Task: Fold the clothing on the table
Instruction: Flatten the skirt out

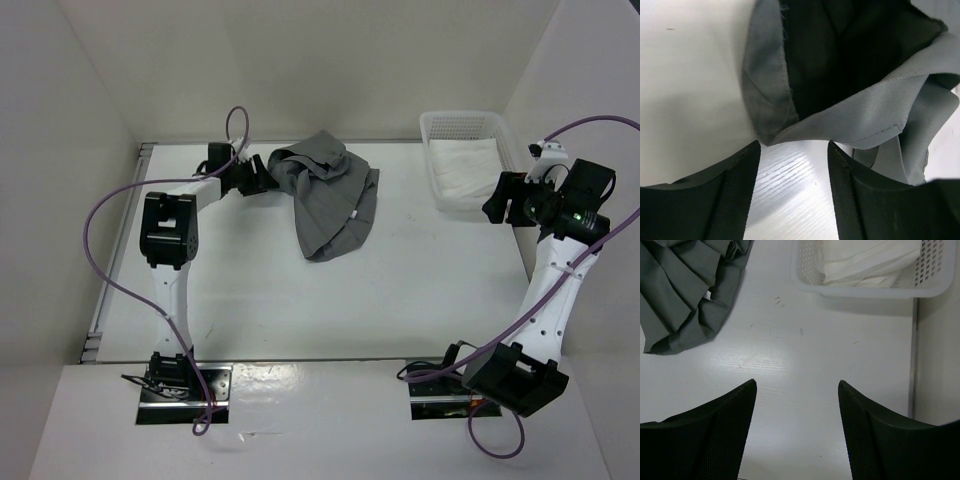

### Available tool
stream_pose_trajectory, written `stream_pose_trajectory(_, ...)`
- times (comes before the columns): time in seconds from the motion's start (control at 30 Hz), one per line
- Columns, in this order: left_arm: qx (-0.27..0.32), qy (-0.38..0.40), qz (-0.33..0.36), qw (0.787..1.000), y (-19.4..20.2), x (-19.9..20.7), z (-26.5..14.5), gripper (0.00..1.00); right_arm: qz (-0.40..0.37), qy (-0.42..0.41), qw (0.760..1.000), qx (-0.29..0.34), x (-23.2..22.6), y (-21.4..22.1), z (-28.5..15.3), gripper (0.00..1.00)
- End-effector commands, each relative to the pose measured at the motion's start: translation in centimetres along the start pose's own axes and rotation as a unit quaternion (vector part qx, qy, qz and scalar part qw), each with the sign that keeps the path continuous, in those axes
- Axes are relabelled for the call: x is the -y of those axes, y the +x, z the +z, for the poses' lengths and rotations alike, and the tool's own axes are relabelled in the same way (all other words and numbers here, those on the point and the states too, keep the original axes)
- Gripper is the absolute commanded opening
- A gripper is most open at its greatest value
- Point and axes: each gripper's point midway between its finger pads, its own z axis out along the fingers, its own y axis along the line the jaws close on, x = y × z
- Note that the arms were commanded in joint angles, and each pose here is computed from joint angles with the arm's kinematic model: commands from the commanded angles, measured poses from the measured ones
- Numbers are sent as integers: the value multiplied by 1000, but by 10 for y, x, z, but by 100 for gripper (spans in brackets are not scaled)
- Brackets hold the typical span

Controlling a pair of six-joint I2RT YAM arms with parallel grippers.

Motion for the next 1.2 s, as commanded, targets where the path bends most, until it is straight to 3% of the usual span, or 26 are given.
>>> stream_pose_trajectory(0.0, -43, 2, -17, 999, 33, -4, 15, 63, -1, -9, 1000, 19, -9, -8, -11, 71)
stream_pose_trajectory(0.2, -47, 1, -15, 999, 34, -6, 16, 52, -3, -8, 1000, 22, -9, -11, -13, 71)
stream_pose_trajectory(0.67, -38, -11, -3, 999, 19, -16, 21, 46, 4, -11, 1000, 17, -6, -7, -9, 71)
stream_pose_trajectory(0.77, -31, -13, -3, 999, 8, -18, 19, 39, 6, -7, 1000, 17, -4, -7, -10, 71)
stream_pose_trajectory(0.9, -20, -12, -10, 1000, -5, -25, 17, 23, 9, -8, 1000, 19, -3, -7, -11, 71)
stream_pose_trajectory(1.03, -20, -27, -8, 999, -16, -28, 10, 2, 11, -14, 1000, 17, -3, -6, -9, 71)
stream_pose_trajectory(1.17, -16, -30, 19, 999, -29, -11, -12, 0, 12, -37, 999, 16, -11, -7, -9, 70)
